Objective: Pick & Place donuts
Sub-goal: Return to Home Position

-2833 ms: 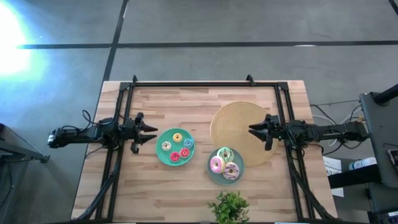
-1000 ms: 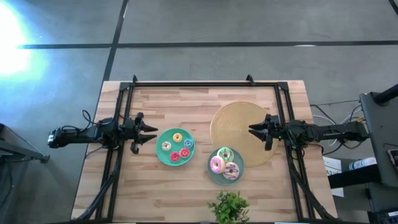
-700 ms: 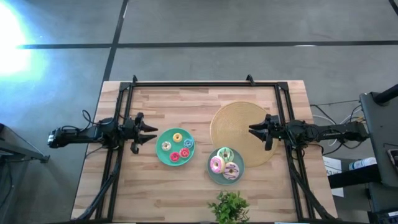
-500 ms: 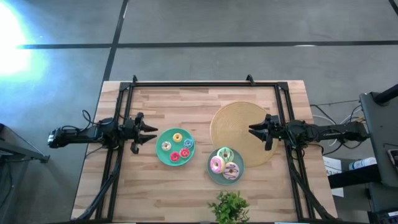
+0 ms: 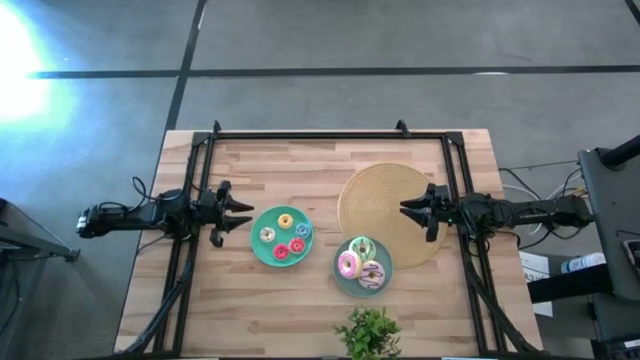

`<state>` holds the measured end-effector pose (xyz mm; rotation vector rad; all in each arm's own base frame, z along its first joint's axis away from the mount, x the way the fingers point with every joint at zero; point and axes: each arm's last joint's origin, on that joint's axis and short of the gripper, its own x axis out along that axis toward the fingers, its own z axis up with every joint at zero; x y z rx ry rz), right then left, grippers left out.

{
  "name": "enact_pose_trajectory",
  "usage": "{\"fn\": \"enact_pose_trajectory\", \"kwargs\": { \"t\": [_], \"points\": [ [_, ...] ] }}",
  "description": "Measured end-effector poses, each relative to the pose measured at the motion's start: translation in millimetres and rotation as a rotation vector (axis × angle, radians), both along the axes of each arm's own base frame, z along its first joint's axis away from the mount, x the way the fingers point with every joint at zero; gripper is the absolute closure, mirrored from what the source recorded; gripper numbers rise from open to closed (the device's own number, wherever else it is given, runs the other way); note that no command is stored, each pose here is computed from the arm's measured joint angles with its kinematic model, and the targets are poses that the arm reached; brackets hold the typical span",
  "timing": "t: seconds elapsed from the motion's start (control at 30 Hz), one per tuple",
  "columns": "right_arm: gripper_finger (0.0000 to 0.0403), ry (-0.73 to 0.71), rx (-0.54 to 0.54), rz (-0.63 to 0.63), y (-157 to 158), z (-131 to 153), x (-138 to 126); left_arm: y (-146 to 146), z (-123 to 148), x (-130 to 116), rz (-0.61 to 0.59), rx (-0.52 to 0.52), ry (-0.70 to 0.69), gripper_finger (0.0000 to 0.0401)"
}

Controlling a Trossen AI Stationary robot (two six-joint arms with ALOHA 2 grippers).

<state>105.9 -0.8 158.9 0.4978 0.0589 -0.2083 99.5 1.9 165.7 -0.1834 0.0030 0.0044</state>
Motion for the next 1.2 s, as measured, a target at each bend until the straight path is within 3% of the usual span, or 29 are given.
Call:
{"fn": "enact_pose_trajectory", "kwargs": {
  "t": [1.2],
  "points": [
    [0.0271, 0.0, 0.0, 0.0, 0.0, 0.0, 0.0, 0.0, -0.1, 0.0, 0.0, 0.0, 0.0, 0.0284]
  ]
}}
